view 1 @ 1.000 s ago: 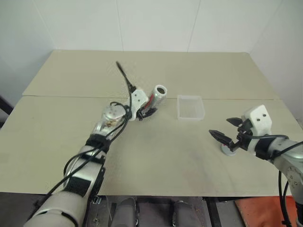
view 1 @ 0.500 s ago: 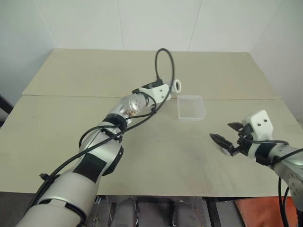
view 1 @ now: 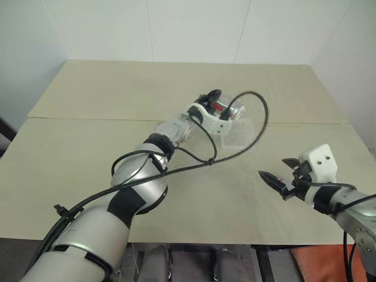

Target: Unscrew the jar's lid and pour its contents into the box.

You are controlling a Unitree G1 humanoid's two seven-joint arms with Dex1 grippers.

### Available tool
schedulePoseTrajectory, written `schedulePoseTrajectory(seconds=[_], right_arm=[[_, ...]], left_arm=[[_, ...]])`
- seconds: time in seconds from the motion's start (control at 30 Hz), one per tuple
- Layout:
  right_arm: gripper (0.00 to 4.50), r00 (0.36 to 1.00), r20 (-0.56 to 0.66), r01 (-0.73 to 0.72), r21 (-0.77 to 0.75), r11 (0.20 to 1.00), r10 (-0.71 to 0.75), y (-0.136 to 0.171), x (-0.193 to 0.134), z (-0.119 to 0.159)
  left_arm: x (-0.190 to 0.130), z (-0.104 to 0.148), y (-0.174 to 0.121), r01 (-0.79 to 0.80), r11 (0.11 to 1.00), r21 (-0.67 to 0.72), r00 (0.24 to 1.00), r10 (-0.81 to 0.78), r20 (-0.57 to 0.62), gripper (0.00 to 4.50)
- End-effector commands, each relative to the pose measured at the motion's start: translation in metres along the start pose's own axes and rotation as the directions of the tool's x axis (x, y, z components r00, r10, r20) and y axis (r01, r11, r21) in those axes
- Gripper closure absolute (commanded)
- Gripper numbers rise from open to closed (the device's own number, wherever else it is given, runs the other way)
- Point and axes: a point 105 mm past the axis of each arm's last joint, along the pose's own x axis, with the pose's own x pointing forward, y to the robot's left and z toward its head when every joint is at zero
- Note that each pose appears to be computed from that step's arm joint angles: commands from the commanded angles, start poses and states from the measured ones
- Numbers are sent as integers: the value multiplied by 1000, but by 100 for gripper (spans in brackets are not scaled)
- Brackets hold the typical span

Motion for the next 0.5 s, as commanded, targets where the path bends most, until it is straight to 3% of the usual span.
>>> schedulePoseTrajectory(seconds=[0.03,0.3,0.5], right_arm=[[3,999,34,29,-18,999,-29,1,-8,10],[3,999,24,40,2,999,-40,5,-12,6],[3,999,24,37,2,999,-37,6,-11,7]], left_arm=[[5,4,19,-59,988,144,998,56,28,201],[6,13,17,-48,876,481,993,-11,118,201],[7,8,21,-35,864,502,995,-17,98,201]])
